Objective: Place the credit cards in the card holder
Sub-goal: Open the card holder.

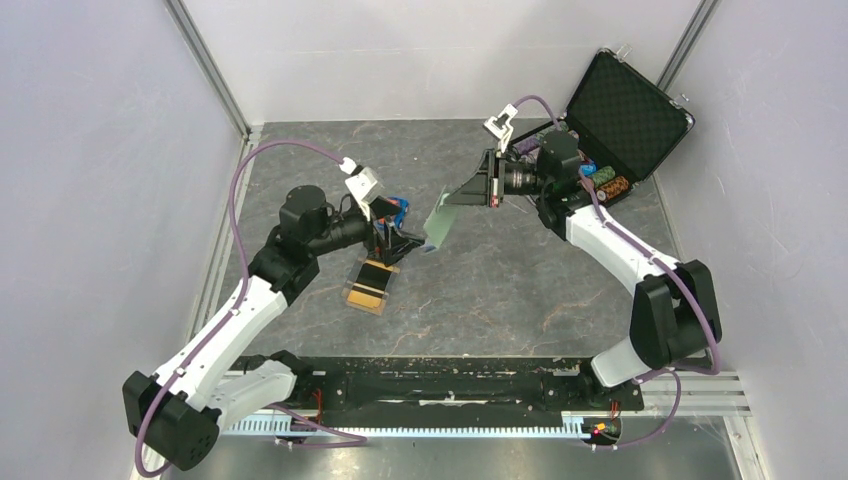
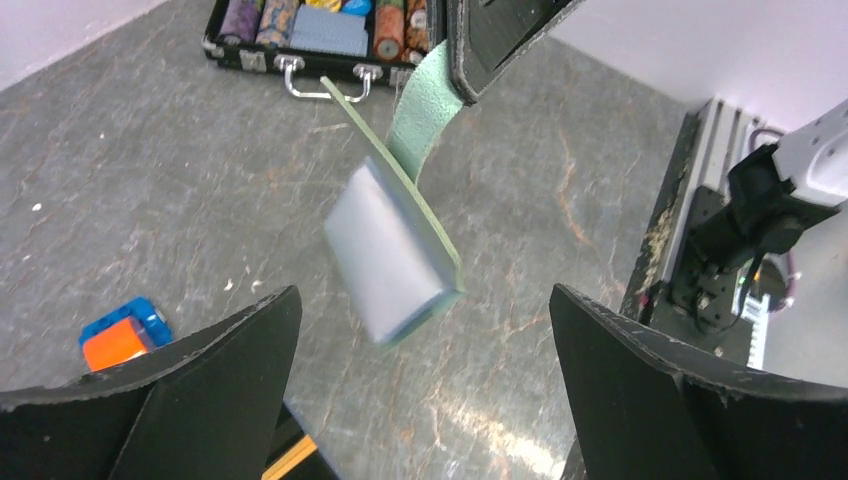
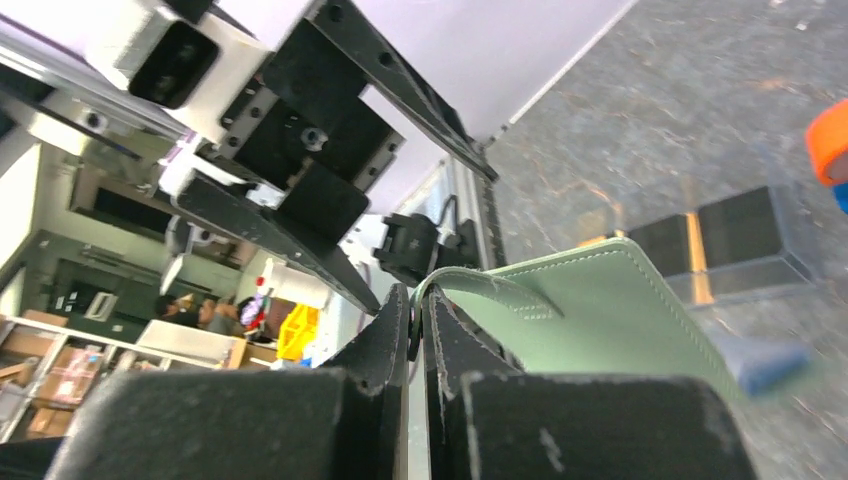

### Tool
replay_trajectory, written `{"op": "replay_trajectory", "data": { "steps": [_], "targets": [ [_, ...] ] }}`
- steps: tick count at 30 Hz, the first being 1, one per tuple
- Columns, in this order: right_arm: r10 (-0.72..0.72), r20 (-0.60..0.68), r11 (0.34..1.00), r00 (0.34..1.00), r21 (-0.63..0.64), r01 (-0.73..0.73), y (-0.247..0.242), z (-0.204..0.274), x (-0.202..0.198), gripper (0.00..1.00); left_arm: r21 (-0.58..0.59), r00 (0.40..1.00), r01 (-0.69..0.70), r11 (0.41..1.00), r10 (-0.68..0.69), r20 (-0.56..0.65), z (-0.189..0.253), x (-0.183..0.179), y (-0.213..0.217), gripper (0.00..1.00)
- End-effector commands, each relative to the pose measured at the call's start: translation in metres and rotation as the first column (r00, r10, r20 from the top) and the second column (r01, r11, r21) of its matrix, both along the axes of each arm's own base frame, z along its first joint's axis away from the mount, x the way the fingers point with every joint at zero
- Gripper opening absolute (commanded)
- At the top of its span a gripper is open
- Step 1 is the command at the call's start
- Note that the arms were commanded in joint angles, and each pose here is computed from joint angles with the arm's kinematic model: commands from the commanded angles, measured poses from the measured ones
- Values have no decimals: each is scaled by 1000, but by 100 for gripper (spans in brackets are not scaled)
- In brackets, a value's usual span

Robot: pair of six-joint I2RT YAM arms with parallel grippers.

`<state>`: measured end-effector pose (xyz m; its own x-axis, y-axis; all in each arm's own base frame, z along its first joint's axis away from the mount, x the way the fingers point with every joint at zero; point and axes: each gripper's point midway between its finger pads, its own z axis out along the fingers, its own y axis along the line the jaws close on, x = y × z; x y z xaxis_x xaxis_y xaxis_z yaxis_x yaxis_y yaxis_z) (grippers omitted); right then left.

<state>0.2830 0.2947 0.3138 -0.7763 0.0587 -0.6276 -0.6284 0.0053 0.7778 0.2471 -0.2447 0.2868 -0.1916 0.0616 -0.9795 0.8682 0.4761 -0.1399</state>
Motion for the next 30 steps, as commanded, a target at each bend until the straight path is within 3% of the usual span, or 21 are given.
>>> {"op": "replay_trajectory", "data": {
  "steps": [1,7,12,23,30],
  "targets": [
    [3,84,994,996,-109,6,-7,-22,-2,0,94,997,-25,995,18,76,-5,3,11,100],
    [135,167,988,977,-93,-121,-13,-16,-29,0,250,988,-41,967,2,152,-14,6,27,100],
    [181,202,982,963,-82,-168,-16,-10,-42,0,368,981,59,928,-121,148,-29,0,26,100],
    [221,182,974,958,-85,-208,-9,-12,-61,0,372,929,252,894,-331,167,-27,-7,-25,100],
    [258,166,965,952,-87,-247,-1,-16,-71,0,393,913,254,884,-354,205,-29,-5,-55,100]
  ]
}}
